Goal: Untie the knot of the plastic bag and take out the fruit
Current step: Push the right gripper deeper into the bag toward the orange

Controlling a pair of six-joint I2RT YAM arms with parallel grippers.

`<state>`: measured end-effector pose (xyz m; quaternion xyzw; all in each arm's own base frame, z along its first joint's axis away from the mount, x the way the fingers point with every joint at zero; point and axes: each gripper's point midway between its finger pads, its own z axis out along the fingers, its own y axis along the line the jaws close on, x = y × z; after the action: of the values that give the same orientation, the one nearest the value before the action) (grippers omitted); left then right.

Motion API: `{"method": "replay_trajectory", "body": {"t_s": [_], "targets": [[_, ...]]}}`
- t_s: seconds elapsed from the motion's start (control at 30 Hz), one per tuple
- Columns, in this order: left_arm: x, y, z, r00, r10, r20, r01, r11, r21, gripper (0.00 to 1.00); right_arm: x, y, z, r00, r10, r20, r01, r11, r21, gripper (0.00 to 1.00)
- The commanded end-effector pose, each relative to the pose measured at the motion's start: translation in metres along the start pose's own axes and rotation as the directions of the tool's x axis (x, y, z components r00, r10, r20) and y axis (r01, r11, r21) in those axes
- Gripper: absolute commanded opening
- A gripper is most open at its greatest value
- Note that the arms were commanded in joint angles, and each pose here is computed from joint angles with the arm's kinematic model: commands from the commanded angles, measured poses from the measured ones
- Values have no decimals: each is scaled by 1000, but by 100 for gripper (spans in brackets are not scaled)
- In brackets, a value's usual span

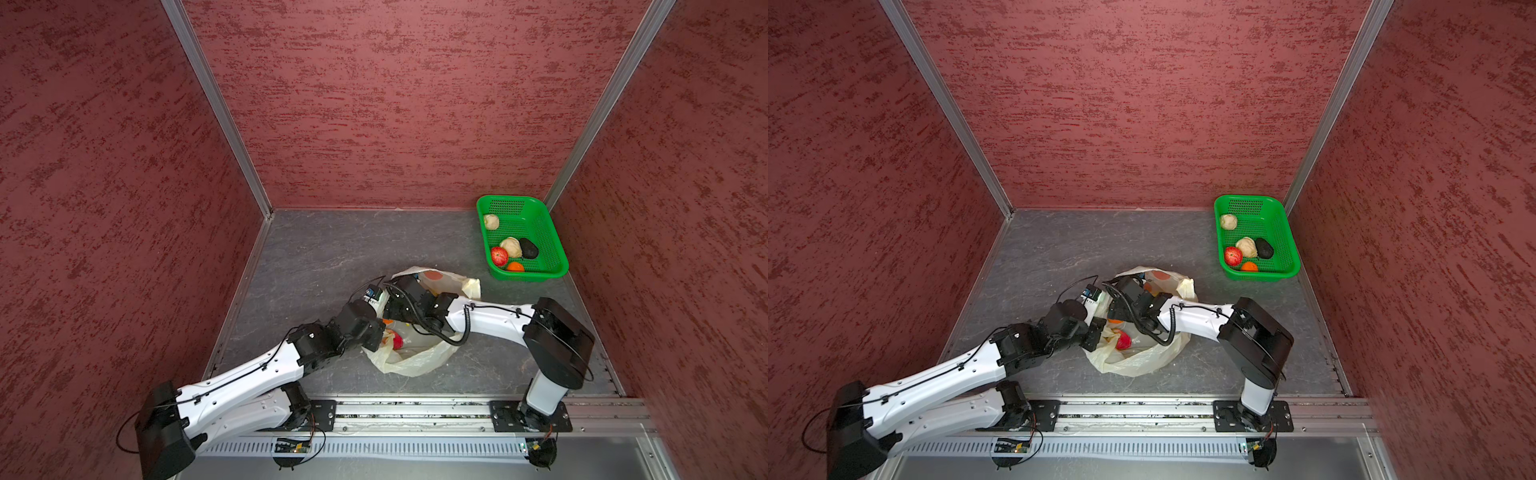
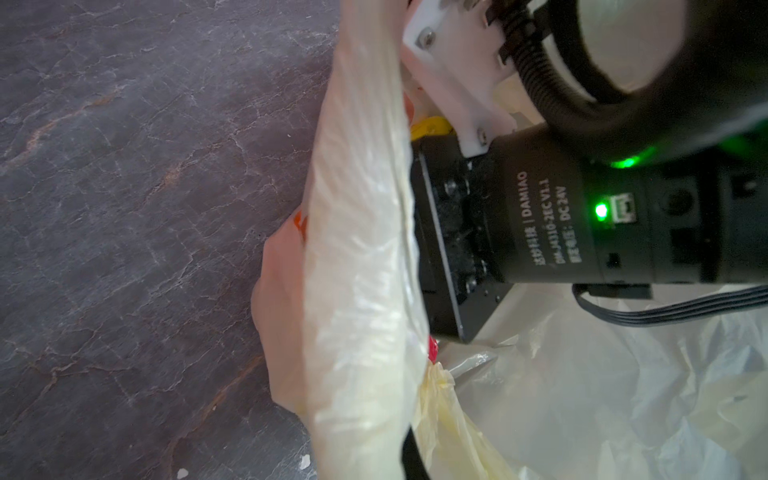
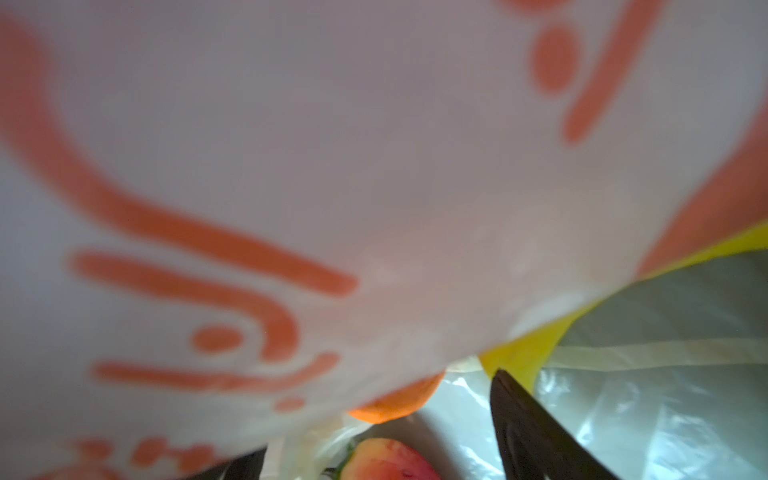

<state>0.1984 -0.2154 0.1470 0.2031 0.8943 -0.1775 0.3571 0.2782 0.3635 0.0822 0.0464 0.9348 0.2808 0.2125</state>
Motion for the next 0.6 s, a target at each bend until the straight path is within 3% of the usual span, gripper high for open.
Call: {"method": "replay_trajectory", "body": {"t_s": [0.0,0.37,0.57], "targets": [[-14,-8,-8,999,13,46,-15,999,32,0,-4,23,0,998,56,-6,-57,991,-118,76],[-2,-3,-9,1000,7,28,-8,999,32,0,-2,13,28,998,60,3,-59,996,-71,68],[9,0,-6,1000,-8,1,8,999,32,0,-4,6,42,998,55,16,-55,998,-19,74]]}}
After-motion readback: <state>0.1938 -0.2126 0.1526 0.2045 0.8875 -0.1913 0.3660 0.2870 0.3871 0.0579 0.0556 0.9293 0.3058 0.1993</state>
